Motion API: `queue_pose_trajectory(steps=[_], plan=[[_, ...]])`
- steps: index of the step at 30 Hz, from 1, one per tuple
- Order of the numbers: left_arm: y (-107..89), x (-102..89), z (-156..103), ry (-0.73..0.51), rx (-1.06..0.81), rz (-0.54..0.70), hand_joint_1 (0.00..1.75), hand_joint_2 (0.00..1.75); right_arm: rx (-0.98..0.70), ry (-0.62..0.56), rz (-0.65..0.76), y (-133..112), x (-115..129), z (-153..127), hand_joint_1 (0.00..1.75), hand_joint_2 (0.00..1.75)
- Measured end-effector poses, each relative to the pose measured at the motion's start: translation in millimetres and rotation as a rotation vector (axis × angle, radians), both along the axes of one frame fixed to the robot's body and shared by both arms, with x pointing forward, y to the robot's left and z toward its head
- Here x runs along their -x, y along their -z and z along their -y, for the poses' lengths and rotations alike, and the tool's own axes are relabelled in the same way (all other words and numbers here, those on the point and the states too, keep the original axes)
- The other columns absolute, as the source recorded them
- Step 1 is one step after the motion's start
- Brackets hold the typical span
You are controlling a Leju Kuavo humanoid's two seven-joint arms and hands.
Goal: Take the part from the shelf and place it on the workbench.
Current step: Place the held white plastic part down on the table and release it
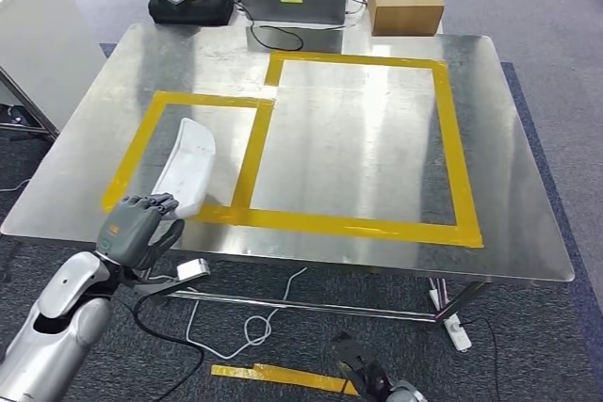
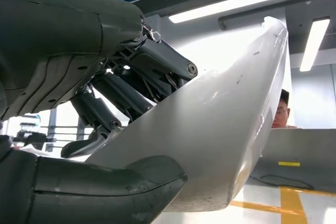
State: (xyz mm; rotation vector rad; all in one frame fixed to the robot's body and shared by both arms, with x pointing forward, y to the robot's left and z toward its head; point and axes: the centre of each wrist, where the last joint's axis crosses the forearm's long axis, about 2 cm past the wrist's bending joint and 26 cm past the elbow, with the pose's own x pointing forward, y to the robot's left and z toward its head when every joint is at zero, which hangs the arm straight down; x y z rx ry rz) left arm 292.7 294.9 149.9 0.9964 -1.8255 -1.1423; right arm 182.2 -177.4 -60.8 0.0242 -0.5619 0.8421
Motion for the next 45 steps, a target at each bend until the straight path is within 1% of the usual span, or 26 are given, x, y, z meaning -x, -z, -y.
queue_pose_trajectory(steps=[8, 17, 21, 25, 28, 32, 37, 45], plan=[[7.3, -2.5, 4, 0.004, 0.025, -0.059, 1.75, 1.75, -0.004, -0.016, 0.003, -1, -2, -1, 0.00, 0.00], [34.6, 1.5, 8, -0.055, -0.019, -0.204, 1.75, 1.75, -0.014, -0.027, 0.003, -2, -3, -3, 0.00, 0.00], [43.7, 3.9, 7, -0.063, -0.045, -0.261, 1.75, 1.75, -0.016, -0.026, 0.002, -2, -3, -4, 0.00, 0.00], [50.4, 6.2, 7, -0.065, -0.063, -0.296, 0.00, 1.75, -0.015, -0.028, 0.001, -2, -3, -4, 0.00, 0.00], [56.6, 10.4, 7, -0.071, -0.068, -0.322, 0.00, 1.75, -0.013, -0.028, -0.002, -2, -3, -4, 0.00, 0.00], [58.9, 12.1, 7, -0.075, -0.053, -0.324, 0.00, 0.00, -0.012, -0.029, -0.003, -2, -3, -5, 0.00, 0.00], [57.6, 11.8, 6, -0.078, 0.007, -0.312, 0.00, 0.00, -0.013, -0.024, -0.006, -2, -2, -5, 0.00, 0.00], [47.1, 10.7, 9, -0.065, 0.080, -0.260, 0.00, 0.00, -0.013, -0.018, -0.009, -2, -1, -5, 0.00, 0.00]])
